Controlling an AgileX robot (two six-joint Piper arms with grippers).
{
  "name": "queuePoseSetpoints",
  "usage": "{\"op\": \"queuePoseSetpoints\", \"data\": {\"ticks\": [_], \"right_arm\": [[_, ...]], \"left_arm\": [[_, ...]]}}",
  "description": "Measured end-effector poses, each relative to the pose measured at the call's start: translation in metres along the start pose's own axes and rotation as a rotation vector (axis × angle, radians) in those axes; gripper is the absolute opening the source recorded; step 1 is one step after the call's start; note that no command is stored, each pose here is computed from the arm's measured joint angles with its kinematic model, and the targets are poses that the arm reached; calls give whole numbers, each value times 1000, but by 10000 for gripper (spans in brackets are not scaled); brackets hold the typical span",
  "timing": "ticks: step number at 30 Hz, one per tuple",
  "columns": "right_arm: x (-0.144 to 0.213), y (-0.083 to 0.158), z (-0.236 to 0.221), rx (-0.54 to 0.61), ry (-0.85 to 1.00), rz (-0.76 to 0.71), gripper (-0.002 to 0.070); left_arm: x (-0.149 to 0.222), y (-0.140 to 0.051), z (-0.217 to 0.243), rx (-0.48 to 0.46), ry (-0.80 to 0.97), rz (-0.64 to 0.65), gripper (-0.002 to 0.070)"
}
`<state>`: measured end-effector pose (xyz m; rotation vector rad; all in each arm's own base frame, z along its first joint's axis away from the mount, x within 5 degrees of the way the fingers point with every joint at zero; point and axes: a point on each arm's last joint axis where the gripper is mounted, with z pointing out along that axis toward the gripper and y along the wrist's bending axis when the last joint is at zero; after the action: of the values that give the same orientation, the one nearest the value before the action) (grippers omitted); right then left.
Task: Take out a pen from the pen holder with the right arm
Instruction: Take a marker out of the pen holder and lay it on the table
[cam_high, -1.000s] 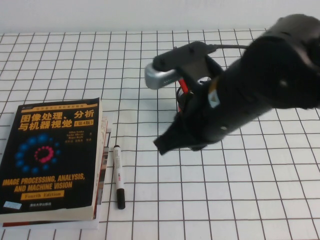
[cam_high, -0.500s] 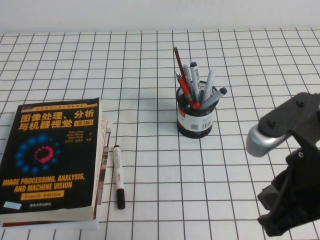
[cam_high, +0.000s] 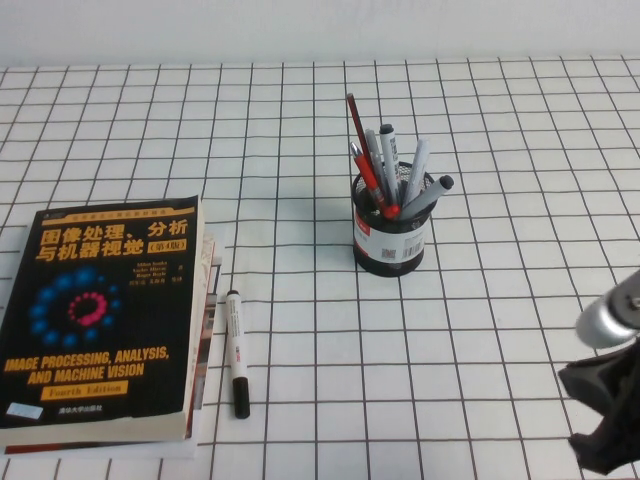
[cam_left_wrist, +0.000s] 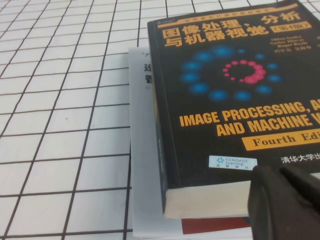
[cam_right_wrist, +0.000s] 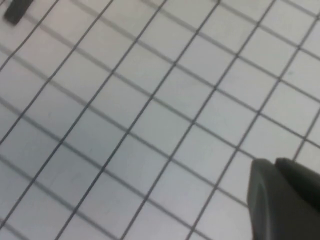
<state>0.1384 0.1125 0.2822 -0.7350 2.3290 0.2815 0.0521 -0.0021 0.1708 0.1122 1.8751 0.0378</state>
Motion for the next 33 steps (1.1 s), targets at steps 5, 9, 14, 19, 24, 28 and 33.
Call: {"op": "queuePoseSetpoints", "data": {"ticks": [5, 9, 14, 19, 24, 28, 33], "right_arm": [[38, -35, -3, 125, -228, 166, -15], [76, -50, -10, 248, -407, 260, -15], [118, -52, -18, 381, -617, 326, -15], [144, -46, -18, 442, -727, 333, -15], [153, -42, -21, 455, -776, 326, -15], [157, -41, -19, 452, -736, 341, -15], [158, -41, -18, 446, -720, 353, -15]], "left_arm": [[0, 0, 0, 0, 0, 0, -4], [0, 0, 0, 0, 0, 0, -4], [0, 0, 0, 0, 0, 0, -4], [0, 0, 0, 0, 0, 0, -4], [0, 0, 0, 0, 0, 0, -4], [0, 0, 0, 0, 0, 0, -4], [0, 0, 0, 0, 0, 0, -4]]}}
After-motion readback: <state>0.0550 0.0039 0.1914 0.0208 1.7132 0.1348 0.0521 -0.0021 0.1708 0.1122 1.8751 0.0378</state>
